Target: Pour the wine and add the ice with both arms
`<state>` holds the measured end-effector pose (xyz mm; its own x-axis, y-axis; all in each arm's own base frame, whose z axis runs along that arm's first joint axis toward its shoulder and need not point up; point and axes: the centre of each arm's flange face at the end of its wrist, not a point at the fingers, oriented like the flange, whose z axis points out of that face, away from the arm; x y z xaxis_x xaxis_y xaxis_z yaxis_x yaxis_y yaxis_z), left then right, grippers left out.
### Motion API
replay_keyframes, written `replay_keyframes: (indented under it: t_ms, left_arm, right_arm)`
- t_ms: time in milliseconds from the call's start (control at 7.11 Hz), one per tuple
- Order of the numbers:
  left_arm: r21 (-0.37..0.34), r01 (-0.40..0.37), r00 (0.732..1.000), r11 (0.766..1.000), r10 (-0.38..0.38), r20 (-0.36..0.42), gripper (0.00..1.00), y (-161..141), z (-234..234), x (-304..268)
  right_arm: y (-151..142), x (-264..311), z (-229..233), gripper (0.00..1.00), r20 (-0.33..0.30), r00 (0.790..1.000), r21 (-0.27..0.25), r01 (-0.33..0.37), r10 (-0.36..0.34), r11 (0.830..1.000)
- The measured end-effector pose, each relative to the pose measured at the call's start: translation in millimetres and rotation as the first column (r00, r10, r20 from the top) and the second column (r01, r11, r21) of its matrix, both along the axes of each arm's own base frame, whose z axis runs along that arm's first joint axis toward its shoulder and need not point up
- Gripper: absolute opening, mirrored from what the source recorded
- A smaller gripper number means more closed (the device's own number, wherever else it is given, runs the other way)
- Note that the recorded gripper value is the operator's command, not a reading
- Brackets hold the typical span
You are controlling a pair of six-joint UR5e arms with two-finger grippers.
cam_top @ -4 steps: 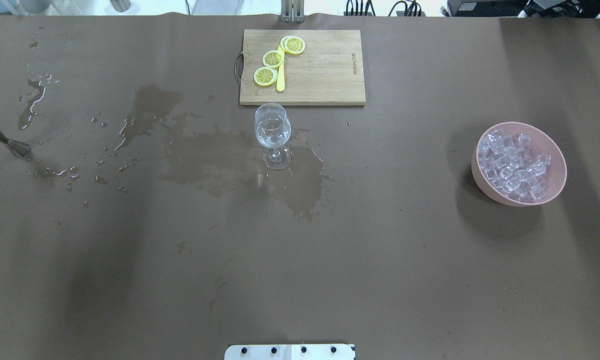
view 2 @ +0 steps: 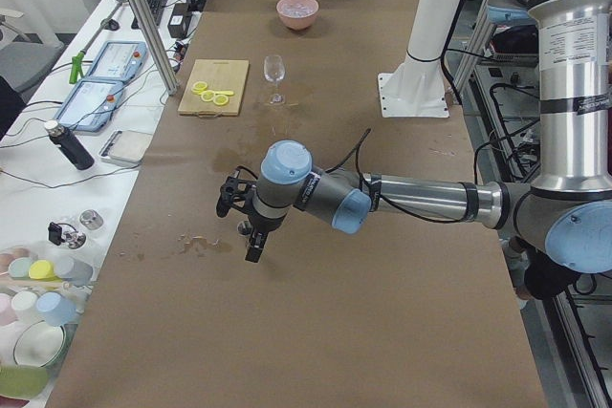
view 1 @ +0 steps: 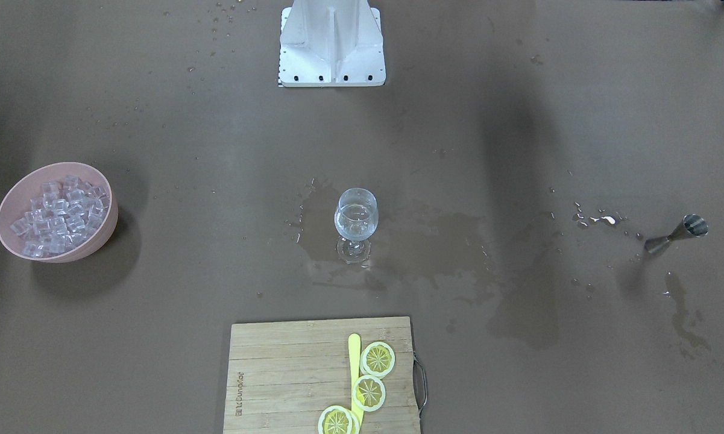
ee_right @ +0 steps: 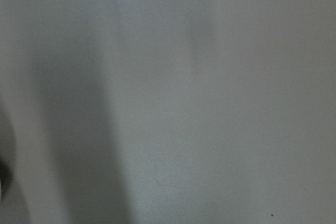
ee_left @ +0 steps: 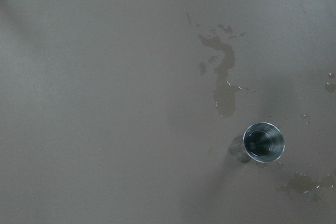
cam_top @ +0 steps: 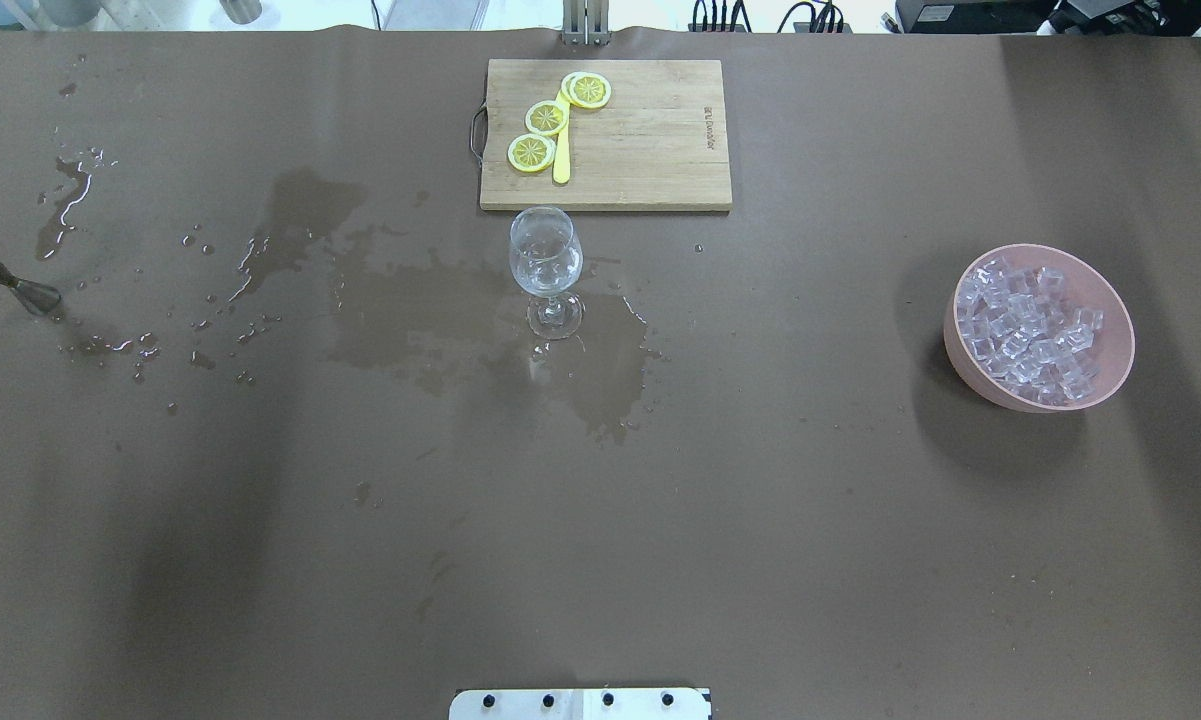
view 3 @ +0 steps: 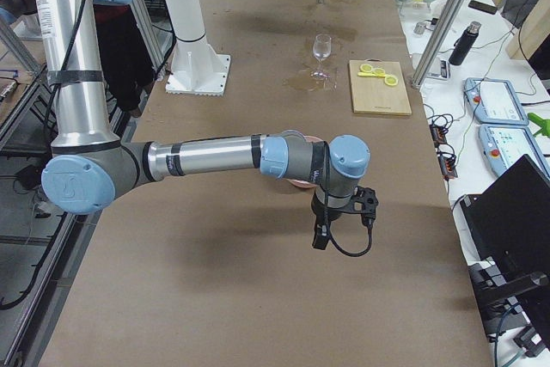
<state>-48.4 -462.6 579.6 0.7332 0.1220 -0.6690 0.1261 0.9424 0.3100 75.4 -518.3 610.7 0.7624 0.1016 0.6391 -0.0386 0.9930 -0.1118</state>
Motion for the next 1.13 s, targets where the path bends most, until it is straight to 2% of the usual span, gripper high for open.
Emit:
replay_keyframes:
  t_ms: [563,1126]
  left_arm:
    - [0.010,-0.001,1.000,1.000,0.001,0.001,0.98,0.9,2.6,1.0]
    - [0.041,-0.001,1.000,0.999,0.001,-0.002,0.98,16.3,23.6,1.9]
  right_arm:
    - [-8.0,-14.6,-37.2,1.00,0.023,0.999,0.015,-0.045,0.045,0.999]
    - [-23.6,-102.9,-112.9,1.00,0.047,0.994,-0.001,-0.098,0.098,0.995]
